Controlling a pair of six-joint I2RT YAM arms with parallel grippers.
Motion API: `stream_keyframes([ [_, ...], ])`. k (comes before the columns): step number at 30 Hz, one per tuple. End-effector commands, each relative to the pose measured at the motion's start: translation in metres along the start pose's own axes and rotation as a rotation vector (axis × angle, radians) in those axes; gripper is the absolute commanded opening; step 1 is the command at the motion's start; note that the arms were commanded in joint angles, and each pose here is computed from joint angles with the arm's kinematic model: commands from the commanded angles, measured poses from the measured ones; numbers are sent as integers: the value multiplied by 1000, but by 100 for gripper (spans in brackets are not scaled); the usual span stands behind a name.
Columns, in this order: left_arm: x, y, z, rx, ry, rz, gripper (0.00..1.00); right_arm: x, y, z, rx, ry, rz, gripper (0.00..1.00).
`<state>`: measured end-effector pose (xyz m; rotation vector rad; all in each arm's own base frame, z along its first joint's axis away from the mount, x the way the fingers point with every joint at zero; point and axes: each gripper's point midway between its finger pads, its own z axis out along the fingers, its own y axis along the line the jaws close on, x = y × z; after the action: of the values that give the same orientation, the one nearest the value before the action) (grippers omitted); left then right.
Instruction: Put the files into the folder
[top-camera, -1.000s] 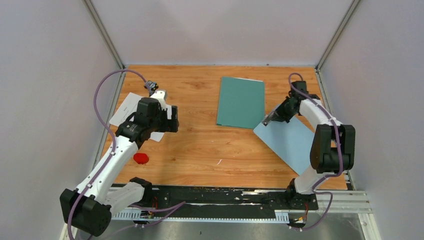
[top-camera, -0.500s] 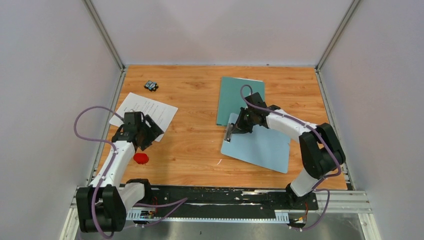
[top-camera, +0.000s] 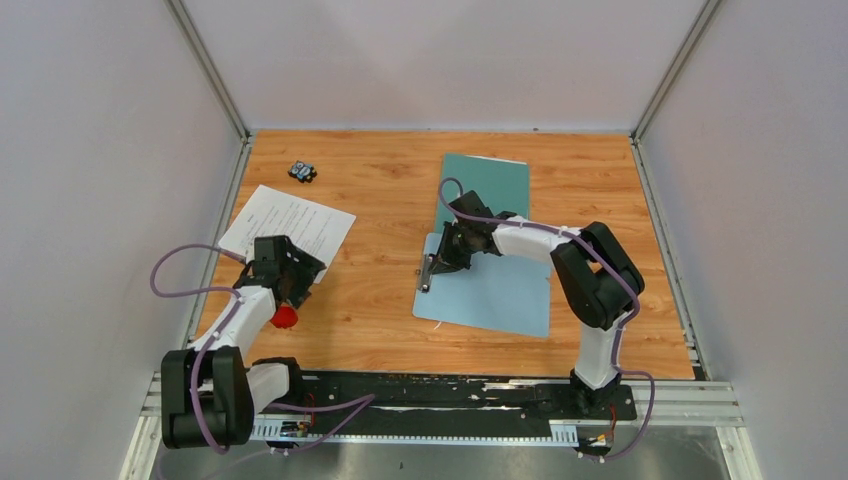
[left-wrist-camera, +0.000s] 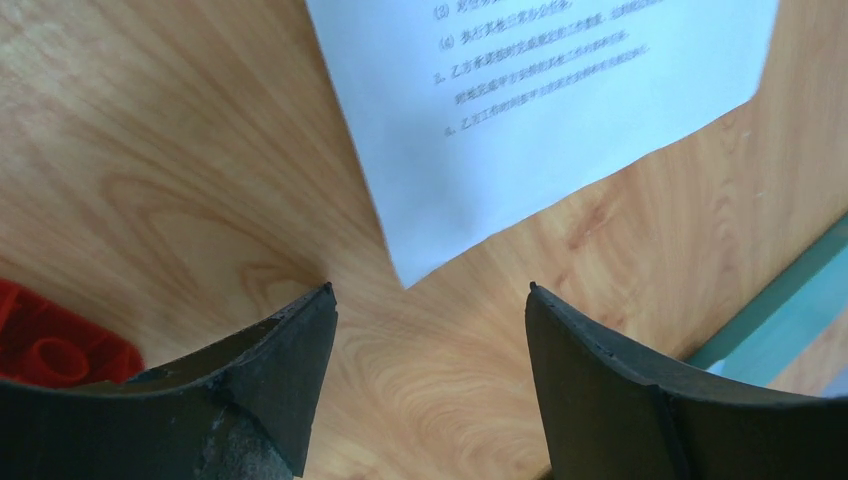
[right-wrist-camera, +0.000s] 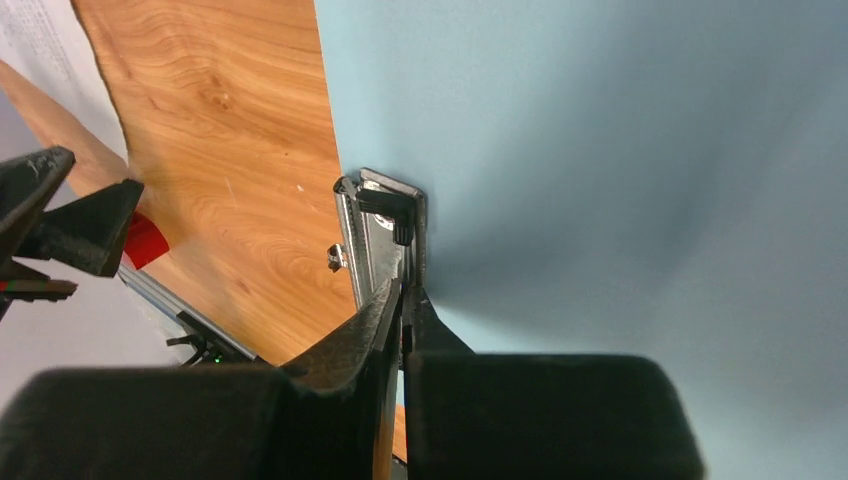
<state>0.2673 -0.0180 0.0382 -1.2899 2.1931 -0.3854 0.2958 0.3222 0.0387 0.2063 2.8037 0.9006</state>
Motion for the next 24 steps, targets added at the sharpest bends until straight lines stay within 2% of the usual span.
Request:
stream_keyframes([
  [1,-16,-5,15,26,-89,-115,77,-4,34,-2,-121,-25,-77,7],
  [2,-16,-5,17,33,-92,-126,76,-3,37,-4,-134,-34,-104,10],
  [5,-19,-6,24,36,-104,-141,74,0,42,-12,-166,-87,-155,42],
  [6,-19,-5,27,28,-103,-143,72,0,46,-16,-193,-106,-161,49],
  [8,-15,-3,31,22,-85,-151,67,-2,55,-23,-245,-140,-178,56],
  [11,-8,3,36,17,-69,-181,58,-5,60,-26,-257,-155,-193,59],
  [14,-11,2,35,34,-92,-188,43,-10,65,-26,-269,-168,-212,59],
  [17,-17,1,32,39,-124,-184,27,-19,77,-27,-304,-215,-232,60],
  [20,-21,-2,29,49,-140,-177,4,-30,88,-27,-327,-276,-233,62],
  [21,-21,-3,29,51,-139,-179,0,-33,92,-26,-329,-297,-234,63],
  [24,-21,-7,29,65,-127,-178,0,-41,101,-9,-321,-321,-216,64],
])
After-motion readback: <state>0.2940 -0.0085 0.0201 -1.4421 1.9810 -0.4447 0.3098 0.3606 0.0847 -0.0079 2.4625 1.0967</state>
